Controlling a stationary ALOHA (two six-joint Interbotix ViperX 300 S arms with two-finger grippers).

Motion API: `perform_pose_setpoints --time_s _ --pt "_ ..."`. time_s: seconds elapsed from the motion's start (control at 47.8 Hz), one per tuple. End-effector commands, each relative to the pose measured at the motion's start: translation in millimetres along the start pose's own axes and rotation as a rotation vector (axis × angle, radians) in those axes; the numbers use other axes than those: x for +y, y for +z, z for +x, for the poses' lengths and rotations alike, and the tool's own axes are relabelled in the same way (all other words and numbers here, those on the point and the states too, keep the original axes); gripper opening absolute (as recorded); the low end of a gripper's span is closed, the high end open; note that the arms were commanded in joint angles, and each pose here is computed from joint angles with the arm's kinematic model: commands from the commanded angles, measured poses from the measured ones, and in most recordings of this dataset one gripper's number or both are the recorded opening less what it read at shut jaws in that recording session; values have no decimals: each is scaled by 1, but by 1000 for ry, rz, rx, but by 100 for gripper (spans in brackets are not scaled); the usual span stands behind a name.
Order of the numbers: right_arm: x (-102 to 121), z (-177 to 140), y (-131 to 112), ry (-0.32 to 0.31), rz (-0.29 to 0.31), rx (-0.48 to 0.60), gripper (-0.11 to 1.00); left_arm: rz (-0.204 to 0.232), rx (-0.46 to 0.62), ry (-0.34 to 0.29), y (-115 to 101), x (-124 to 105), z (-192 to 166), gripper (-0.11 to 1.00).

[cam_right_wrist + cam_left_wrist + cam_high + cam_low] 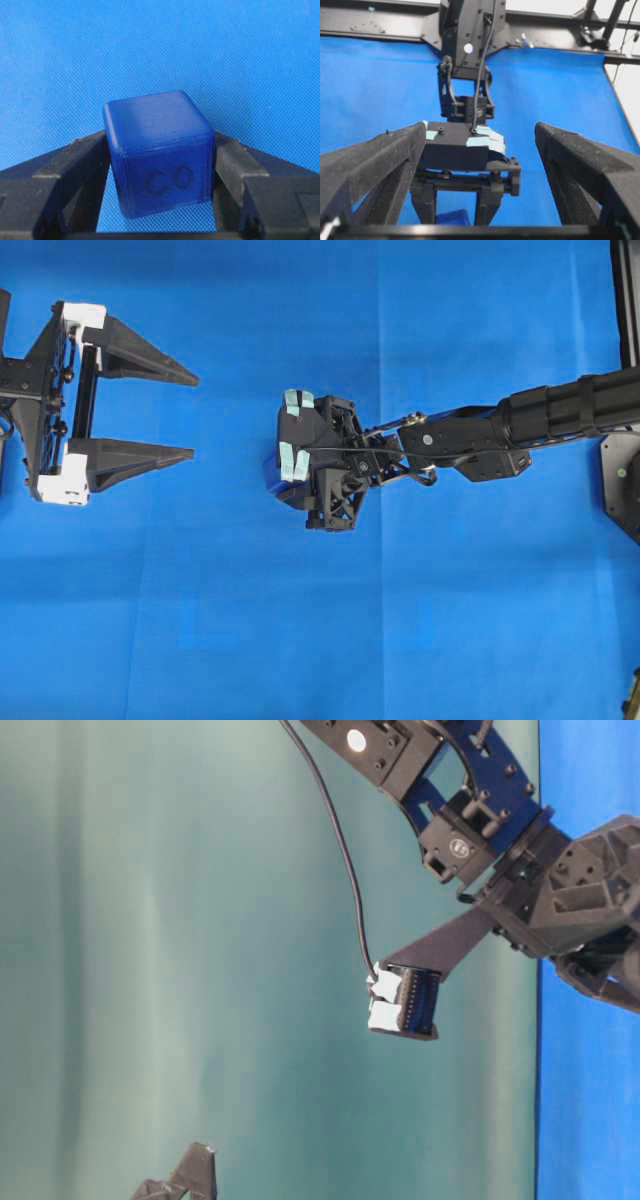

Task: Handover the blue block to the right arm after grasping it with the left arm, then place it in the designated position.
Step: 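Move the held cube toward table center and lower it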

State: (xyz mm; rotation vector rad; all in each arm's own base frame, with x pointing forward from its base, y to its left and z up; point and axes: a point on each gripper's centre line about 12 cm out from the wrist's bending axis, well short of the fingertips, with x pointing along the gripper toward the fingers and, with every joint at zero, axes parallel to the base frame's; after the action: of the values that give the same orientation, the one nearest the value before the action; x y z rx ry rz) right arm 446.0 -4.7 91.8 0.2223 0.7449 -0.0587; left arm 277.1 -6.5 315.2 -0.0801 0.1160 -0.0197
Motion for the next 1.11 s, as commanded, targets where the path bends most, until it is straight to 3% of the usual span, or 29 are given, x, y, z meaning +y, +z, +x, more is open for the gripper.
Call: perform_pose_setpoints --time_s 0.0,0.523,0.753,0.963,1.088 --pt "4 -5 16 17 8 -50 43 0 -29 -4 9 -1 0 93" --pt "1 -4 14 14 14 -47 42 -1 -30 -4 9 -1 0 93" --pt "0 -4 15 12 48 -50 42 -1 -30 -4 10 -1 0 93" --pt "0 -4 15 10 85 -53 93 -1 -34 -4 10 -1 -1 93" --pt "0 -4 14 10 88 -51 90 0 -32 -4 10 -1 -1 93"
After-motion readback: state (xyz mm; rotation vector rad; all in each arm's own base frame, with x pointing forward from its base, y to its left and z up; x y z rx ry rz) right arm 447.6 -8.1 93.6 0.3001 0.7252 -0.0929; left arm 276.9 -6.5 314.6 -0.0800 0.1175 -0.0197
